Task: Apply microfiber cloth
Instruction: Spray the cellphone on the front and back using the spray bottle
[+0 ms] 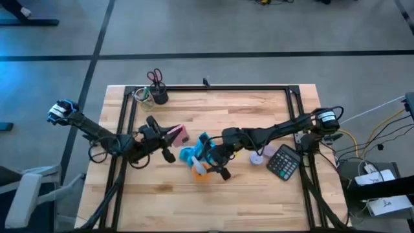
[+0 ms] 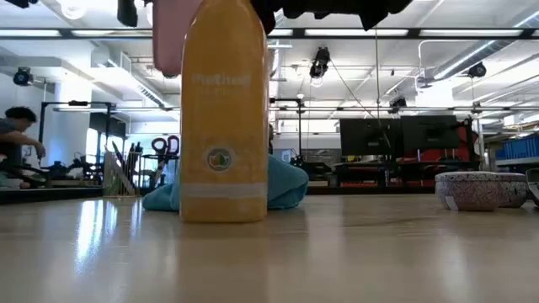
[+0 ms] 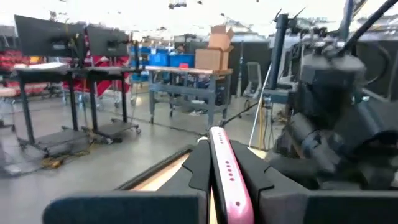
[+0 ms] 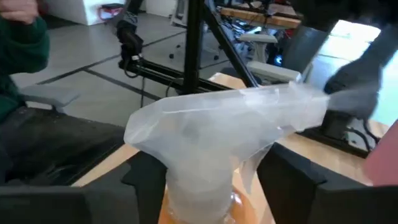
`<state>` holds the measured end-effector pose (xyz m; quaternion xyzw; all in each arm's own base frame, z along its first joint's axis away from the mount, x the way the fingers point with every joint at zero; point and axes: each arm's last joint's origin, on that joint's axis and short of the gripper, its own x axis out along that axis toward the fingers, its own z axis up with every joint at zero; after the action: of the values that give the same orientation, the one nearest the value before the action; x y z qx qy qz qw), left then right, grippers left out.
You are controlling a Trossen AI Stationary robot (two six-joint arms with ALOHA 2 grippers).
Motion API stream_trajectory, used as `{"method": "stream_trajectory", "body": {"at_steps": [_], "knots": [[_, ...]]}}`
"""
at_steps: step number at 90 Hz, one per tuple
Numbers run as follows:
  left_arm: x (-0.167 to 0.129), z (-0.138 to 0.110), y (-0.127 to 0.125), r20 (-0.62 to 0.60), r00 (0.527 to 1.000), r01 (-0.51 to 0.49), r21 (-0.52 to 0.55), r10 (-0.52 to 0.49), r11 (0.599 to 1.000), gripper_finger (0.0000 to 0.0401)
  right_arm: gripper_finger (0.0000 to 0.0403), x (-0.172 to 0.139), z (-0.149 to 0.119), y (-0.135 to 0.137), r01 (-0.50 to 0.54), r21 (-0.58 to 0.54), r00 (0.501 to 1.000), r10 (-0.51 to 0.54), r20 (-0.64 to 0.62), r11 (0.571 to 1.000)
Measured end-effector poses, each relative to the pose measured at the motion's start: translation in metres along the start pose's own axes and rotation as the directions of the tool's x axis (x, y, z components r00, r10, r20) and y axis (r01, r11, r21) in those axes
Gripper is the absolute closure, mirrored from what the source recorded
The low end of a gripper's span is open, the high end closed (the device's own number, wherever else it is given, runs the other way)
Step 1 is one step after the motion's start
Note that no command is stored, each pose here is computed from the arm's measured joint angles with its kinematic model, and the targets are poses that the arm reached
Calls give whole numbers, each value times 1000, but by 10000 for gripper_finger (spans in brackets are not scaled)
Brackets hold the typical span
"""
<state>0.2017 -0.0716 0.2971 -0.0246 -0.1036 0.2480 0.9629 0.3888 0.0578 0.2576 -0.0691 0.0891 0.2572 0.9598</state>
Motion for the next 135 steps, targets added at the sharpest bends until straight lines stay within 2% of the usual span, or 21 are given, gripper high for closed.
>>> {"method": "stream_trajectory", "body": {"at_steps": [15,24,36,55,59,71,81,87,99,114,116,123,135], "knots": [[0,13,2,98,995,17,79,-25,997,389,226,0,-1,0,9,11,1000,-9,-10,1000],[-1,11,1,92,994,51,115,-61,992,389,202,0,-1,0,13,17,1000,-13,-10,1000],[-1,10,-5,117,971,176,250,-210,952,389,160,0,-1,-1,20,54,1000,-20,-11,998],[-1,10,-5,127,970,178,212,-208,961,389,116,0,-1,0,11,65,1000,-10,-11,998],[-2,7,-7,105,970,184,282,-221,942,389,111,0,-1,0,11,67,1000,-10,-14,998],[-4,-6,-13,7,967,220,475,-253,852,389,100,0,-2,1,9,92,1000,-7,-20,996],[-8,-18,-17,-101,956,275,632,-276,724,389,94,-2,0,5,1,113,999,4,-43,994],[-12,-25,-18,-168,943,315,726,-287,611,389,92,-2,1,8,-6,123,999,12,-49,992],[-18,-44,-22,-301,909,379,886,-289,267,389,96,-1,2,13,-21,143,998,28,-48,989],[-17,-65,-33,-362,893,343,932,-269,-114,389,108,0,3,16,-21,147,999,28,-46,989],[-17,-69,-36,-366,895,337,929,-255,-154,389,109,0,3,16,-21,147,999,28,-45,989],[-15,-79,-42,-378,906,326,910,-192,-254,389,113,1,3,16,-20,146,999,27,-42,989],[-13,-96,-51,-401,907,337,874,-127,-351,389,107,0,3,15,-20,146,999,26,-43,989]]}}
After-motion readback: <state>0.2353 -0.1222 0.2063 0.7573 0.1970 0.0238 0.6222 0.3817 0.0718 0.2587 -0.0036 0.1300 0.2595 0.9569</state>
